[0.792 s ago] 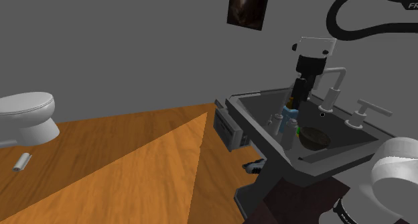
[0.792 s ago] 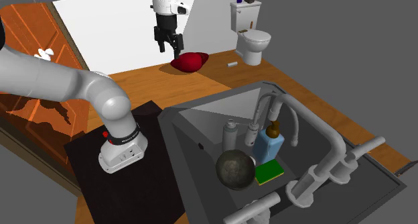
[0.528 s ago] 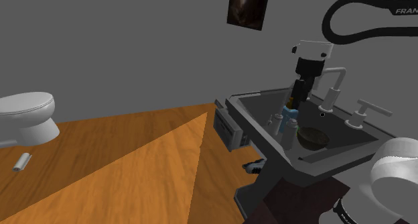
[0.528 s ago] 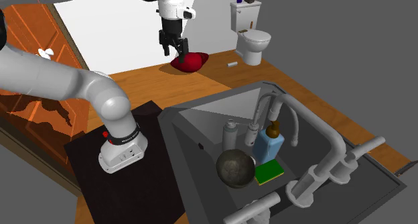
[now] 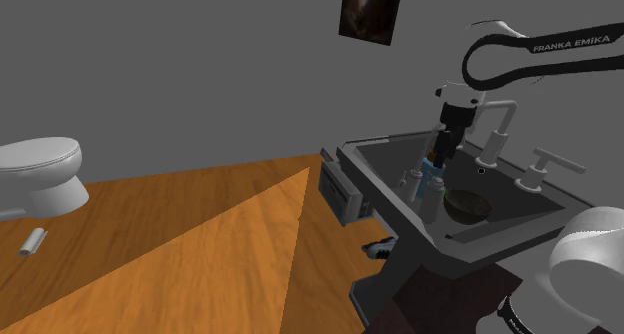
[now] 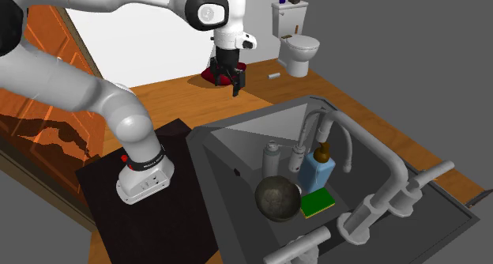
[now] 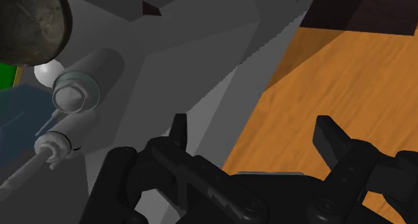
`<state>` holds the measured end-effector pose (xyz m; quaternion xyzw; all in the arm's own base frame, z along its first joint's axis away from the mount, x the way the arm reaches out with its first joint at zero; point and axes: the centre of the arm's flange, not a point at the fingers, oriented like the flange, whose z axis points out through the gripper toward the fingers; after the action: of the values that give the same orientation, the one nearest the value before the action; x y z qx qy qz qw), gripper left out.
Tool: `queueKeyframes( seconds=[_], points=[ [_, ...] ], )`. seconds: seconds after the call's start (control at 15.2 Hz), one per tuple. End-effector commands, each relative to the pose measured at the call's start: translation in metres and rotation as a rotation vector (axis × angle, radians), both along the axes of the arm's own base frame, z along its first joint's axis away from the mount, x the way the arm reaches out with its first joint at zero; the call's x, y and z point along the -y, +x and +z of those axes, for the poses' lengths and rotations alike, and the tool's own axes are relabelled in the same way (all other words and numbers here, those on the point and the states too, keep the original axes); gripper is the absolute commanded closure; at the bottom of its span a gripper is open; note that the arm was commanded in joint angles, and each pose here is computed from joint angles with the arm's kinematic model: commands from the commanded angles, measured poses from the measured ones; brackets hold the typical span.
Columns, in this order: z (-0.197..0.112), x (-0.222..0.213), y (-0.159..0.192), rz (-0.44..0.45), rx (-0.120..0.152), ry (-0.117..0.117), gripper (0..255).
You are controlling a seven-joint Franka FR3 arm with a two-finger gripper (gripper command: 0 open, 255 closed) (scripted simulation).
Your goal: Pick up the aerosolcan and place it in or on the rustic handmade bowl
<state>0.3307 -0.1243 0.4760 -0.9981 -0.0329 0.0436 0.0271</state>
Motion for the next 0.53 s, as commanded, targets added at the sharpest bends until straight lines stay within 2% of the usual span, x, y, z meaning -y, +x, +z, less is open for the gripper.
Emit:
queueKeyframes(
  seconds=[0.0,0.46],
  points=[
    [-0.016,0.022,0.004,-0.004,0.001,0.005,0],
    [-0.069,0.099,0.021,-0.022,0.001,0.026,0]
  ],
)
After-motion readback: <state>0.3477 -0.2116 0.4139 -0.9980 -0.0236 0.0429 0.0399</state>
